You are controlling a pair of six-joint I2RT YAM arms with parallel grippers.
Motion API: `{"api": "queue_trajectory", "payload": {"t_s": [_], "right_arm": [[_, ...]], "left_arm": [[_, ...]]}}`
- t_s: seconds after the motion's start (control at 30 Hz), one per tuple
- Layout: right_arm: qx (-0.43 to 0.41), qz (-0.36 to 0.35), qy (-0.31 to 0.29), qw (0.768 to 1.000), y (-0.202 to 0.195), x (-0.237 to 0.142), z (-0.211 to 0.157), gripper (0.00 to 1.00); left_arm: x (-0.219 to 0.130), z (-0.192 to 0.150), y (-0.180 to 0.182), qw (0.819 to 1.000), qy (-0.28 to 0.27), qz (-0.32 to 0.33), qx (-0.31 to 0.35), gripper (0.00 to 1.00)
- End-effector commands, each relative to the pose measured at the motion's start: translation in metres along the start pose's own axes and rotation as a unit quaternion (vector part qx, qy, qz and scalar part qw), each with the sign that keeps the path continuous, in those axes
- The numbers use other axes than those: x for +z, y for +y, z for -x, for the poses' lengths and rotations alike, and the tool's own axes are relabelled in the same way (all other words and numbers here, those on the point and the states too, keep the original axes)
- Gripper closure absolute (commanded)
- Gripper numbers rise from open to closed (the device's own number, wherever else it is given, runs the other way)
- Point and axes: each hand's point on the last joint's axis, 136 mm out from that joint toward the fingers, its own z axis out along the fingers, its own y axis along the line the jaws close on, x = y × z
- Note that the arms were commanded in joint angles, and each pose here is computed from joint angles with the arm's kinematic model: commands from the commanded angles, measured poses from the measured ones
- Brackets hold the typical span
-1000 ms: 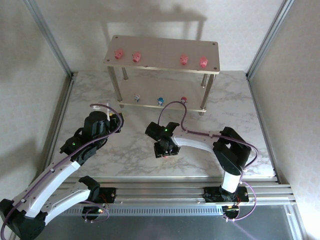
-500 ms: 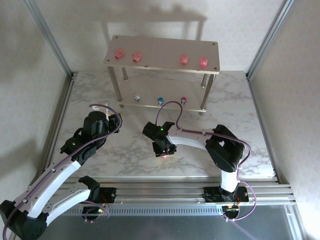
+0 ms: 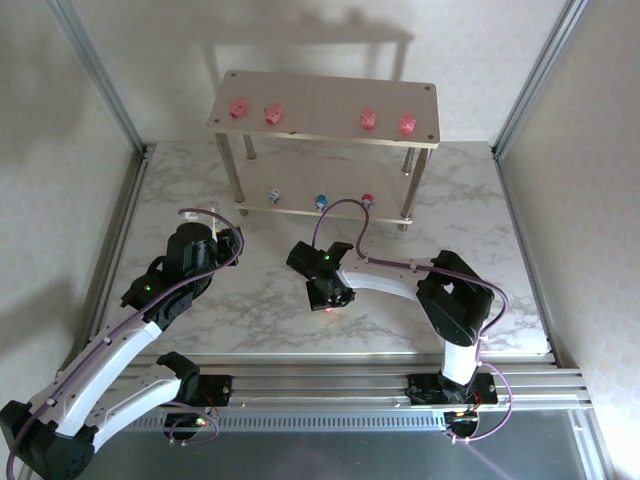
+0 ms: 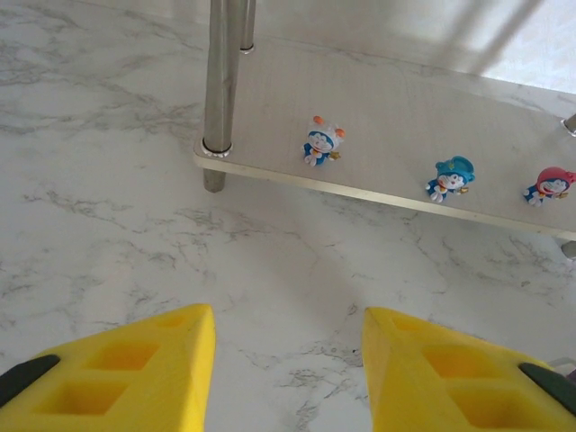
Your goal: Place and organize the plastic toys onto the shelf
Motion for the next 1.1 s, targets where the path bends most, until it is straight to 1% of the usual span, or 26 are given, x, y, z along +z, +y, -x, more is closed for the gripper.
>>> {"api": "queue_trajectory", "payload": {"t_s": [0.0,0.1,0.23,0.33,0.43,0.5,0.6,0.7,0.77,0.9,1.07], "right_arm": [[-0.010,-0.001,-0.026,1.000,-0.005,-0.015,0.008,1.00],[-0.023,0.000,-0.067,0.998,-0.007,-0.049,0.024,1.00],[-0.063,-0.023,-0.136,0.988,-0.014,-0.120,0.055,1.00],[-0.098,-0.036,-0.199,0.974,-0.018,-0.186,0.087,1.00],[-0.119,-0.036,-0.255,0.959,-0.021,-0.245,0.121,1.00],[-0.125,-0.031,-0.293,0.947,-0.021,-0.279,0.142,1.00],[-0.128,-0.028,-0.344,0.930,-0.023,-0.318,0.171,1.00],[-0.121,-0.021,-0.388,0.913,-0.024,-0.342,0.196,1.00],[-0.117,-0.013,-0.412,0.904,-0.024,-0.351,0.209,1.00],[-0.106,-0.005,-0.439,0.892,-0.028,-0.358,0.229,1.00],[-0.107,-0.018,-0.466,0.878,-0.030,-0.365,0.244,1.00]], "left_arm": [[0.000,0.004,-0.001,1.000,-0.009,-0.007,-0.004,0.53],[-0.002,0.009,-0.001,1.000,-0.012,-0.007,-0.003,0.53],[-0.007,0.025,-0.008,1.000,-0.016,-0.015,-0.004,0.52],[-0.009,0.043,-0.021,0.999,-0.014,-0.035,-0.002,0.52],[-0.008,0.059,-0.034,0.999,-0.012,-0.052,0.003,0.53],[-0.009,0.070,-0.041,0.998,-0.018,-0.061,0.005,0.53],[-0.009,0.083,-0.046,0.997,-0.026,-0.067,0.007,0.52],[-0.009,0.091,-0.050,0.997,-0.032,-0.072,0.007,0.52],[-0.009,0.094,-0.051,0.997,-0.033,-0.073,0.008,0.52],[-0.007,0.096,-0.049,0.997,-0.031,-0.068,0.010,0.52],[-0.006,0.097,-0.045,0.998,-0.030,-0.061,0.011,0.52]]}}
